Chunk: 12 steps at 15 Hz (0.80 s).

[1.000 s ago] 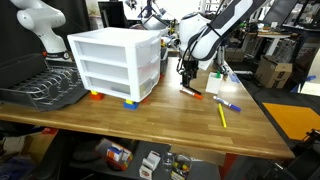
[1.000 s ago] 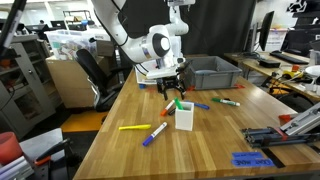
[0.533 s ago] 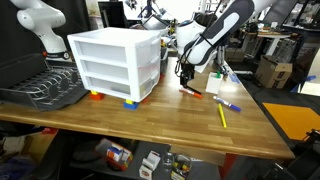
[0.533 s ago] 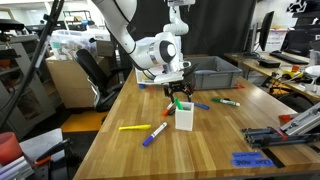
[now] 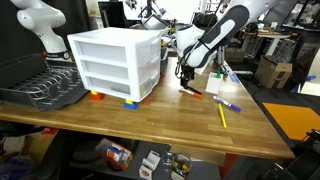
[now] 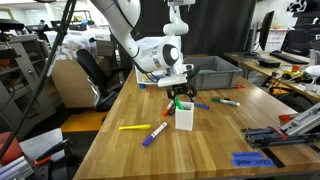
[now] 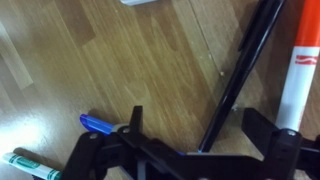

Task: Pick the black pen on the table and put it in the pen holder

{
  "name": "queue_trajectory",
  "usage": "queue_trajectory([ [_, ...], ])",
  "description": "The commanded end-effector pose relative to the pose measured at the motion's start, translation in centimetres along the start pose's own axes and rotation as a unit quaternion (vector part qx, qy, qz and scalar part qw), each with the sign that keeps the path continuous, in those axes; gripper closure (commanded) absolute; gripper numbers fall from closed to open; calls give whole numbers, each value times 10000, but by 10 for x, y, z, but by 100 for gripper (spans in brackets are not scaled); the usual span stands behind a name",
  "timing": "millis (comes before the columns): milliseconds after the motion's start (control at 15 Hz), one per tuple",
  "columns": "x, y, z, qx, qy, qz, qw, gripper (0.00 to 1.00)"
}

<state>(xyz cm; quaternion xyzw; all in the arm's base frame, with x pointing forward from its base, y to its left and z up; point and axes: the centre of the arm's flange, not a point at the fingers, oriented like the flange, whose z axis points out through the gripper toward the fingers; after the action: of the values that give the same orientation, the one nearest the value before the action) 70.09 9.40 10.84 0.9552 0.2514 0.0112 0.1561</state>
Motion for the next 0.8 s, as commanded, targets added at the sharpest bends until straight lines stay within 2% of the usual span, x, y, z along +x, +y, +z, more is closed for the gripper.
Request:
queue_trajectory([
  [0,-1,1,9,32,-103,-45,9999,24],
  [200,-1,2,8,141,-183,21,9997,34],
  [733,-3,-5,7,455,-351,228,9981,91],
])
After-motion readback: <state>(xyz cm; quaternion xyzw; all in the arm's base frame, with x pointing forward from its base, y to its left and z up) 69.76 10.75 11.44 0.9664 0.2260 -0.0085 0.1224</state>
